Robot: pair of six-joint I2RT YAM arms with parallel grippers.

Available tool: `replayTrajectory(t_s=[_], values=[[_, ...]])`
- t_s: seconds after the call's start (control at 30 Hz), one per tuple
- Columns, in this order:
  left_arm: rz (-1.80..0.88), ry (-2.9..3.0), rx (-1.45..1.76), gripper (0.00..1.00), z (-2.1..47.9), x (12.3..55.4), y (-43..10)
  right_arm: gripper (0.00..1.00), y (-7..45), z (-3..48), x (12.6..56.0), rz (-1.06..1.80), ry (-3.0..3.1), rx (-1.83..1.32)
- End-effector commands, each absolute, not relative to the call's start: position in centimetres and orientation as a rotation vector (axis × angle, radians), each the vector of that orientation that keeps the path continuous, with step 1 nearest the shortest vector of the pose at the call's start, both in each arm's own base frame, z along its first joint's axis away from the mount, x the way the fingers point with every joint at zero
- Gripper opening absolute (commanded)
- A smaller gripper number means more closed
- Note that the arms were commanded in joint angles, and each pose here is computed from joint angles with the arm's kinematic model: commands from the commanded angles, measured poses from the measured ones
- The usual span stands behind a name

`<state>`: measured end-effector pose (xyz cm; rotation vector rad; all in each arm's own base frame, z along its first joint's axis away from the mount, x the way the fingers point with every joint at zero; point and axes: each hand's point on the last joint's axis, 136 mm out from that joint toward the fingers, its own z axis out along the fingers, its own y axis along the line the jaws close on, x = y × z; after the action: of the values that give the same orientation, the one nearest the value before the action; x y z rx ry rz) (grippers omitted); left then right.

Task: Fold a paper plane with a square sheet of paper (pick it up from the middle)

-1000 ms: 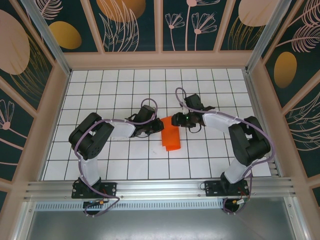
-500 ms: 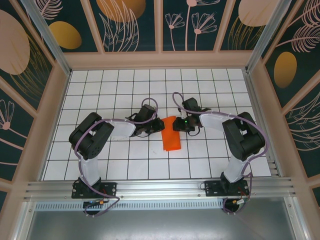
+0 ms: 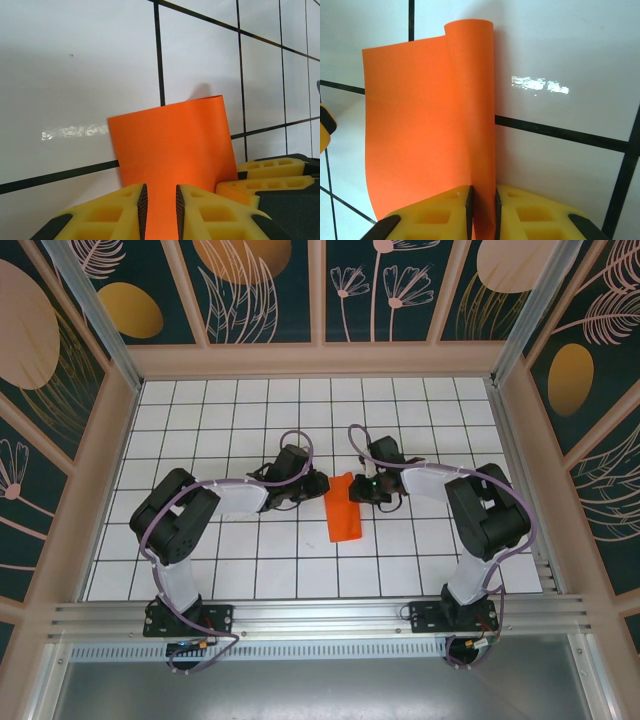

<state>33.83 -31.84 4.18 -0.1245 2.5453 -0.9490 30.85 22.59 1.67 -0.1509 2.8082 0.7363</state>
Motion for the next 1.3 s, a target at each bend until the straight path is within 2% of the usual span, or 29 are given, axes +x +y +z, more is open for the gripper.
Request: replayTrajectory(t_s=[0.0, 0.43, 0.6, 0.87, 1.27], values=[[-0.964, 2.51, -0.12, 0.24, 5.3, 34.2, -32.0, 0.21, 21.3, -0.4, 30.3, 0.693, 2.852, -0.085], [-1.149, 2.477, -0.04, 0.26, 6.1, 33.3, -34.1, 0.23, 22.1, 0.8, 30.1, 0.916, 2.754, -0.07], [-1.092, 2.491, -0.059, 0.25, 5.5, 33.3, -33.3, 0.19, 23.9, 2.7, 30.2, 1.092, 2.687, -0.08], [-0.994, 2.494, -0.129, 0.21, 4.8, 33.0, -31.3, 0.16, 26.9, 4.5, 30.2, 1.198, 2.644, -0.128], [-0.955, 2.475, -0.155, 0.19, 4.8, 32.5, -30.0, 0.14, 27.5, 2.4, 30.4, 1.143, 2.696, -0.155]])
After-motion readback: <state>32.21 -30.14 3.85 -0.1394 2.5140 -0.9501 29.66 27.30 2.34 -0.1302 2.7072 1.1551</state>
